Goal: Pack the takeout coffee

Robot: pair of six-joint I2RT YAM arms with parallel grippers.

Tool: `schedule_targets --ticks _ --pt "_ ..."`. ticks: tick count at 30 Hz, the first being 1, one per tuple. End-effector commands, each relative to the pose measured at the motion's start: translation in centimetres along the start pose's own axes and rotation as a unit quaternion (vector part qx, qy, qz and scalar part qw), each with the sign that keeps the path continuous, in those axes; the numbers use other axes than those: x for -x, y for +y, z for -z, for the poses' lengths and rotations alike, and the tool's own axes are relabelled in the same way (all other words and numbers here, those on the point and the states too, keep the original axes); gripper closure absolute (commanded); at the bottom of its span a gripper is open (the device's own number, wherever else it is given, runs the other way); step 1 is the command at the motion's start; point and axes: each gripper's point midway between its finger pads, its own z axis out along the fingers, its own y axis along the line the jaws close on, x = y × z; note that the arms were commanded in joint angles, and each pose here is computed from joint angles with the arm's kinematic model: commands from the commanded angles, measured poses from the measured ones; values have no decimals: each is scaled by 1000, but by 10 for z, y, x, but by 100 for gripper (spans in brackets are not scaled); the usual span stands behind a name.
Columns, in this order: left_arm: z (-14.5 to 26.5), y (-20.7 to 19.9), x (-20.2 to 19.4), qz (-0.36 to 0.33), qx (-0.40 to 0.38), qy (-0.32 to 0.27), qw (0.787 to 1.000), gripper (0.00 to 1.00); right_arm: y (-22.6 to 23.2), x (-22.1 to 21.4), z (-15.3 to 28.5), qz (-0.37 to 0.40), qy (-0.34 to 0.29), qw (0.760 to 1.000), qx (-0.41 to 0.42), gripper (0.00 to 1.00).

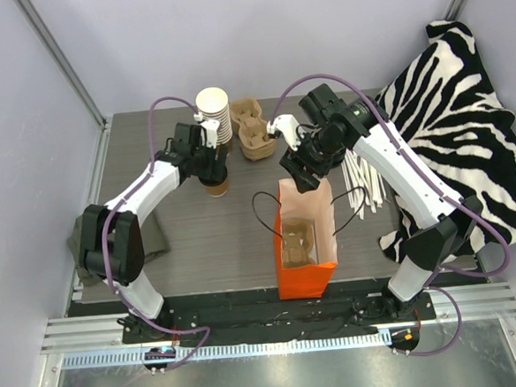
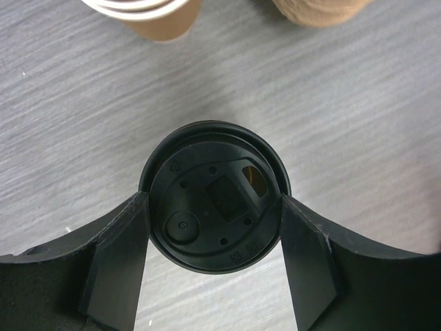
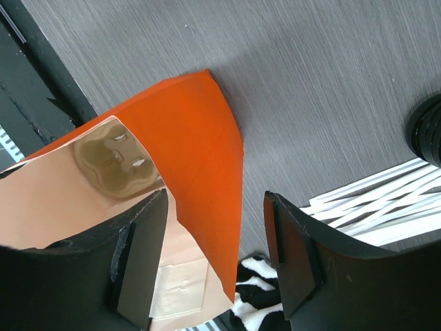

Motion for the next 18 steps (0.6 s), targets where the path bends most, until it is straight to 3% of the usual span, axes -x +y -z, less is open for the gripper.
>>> schedule_targets --ticks 1,18 --pt "26 -2 6 -18 -10 -9 1000 61 6 -3 9 -13 -5 1000 5 36" --pt "13 -3 -37 -31 -17 35 999 54 4 1 9 -18 -11 1000 5 35"
